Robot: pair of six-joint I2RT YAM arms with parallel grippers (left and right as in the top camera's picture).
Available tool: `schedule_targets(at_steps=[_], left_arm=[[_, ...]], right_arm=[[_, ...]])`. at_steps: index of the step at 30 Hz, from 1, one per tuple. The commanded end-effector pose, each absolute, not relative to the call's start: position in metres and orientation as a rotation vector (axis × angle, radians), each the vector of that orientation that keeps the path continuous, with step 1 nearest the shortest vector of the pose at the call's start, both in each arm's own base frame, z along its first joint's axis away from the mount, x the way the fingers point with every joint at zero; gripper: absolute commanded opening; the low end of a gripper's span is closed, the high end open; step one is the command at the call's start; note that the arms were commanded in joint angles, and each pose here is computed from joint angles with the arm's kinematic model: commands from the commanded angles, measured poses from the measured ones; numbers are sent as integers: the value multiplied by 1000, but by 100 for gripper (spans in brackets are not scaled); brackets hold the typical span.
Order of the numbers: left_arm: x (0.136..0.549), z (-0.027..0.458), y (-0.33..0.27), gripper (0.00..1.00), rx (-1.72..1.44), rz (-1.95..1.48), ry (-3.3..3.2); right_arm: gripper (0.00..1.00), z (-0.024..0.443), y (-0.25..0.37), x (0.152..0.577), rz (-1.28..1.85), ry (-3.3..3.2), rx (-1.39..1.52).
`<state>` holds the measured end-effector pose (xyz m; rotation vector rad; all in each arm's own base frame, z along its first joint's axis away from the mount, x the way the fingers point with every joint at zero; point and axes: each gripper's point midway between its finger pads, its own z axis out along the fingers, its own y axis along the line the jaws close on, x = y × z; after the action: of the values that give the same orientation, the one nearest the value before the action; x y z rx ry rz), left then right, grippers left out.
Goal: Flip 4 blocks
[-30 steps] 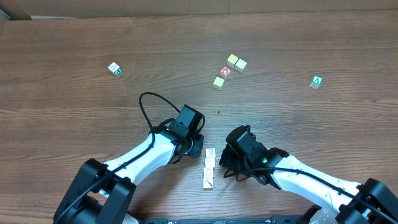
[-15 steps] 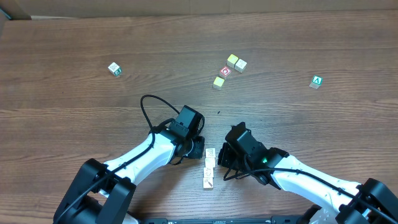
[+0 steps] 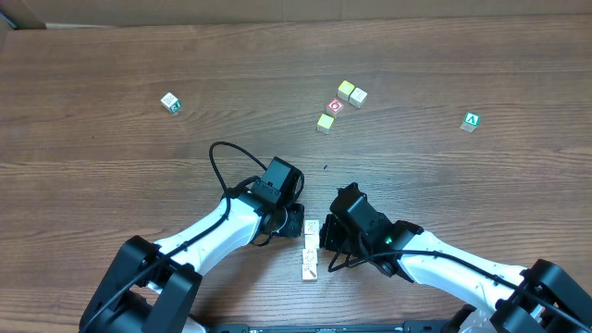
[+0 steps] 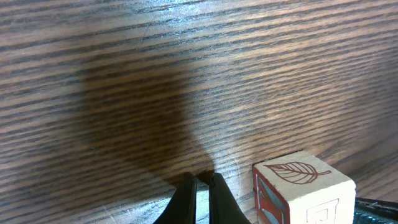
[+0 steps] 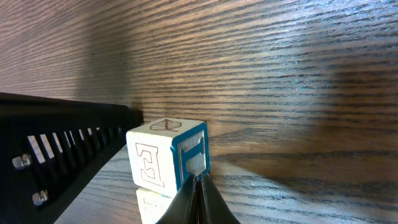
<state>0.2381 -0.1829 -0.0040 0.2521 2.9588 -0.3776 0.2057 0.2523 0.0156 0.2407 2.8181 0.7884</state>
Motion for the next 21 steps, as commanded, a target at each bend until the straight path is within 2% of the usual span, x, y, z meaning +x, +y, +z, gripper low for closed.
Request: schedule_targets(at_steps=[1,21], left_arm=[[218,-22,-170,4,236,-323,3050],[218,-23,-170,4,235,-316,3048]], right_arm=[[4,14,254,204,792,2817,217],[4,11,254,195,784,2855,224]])
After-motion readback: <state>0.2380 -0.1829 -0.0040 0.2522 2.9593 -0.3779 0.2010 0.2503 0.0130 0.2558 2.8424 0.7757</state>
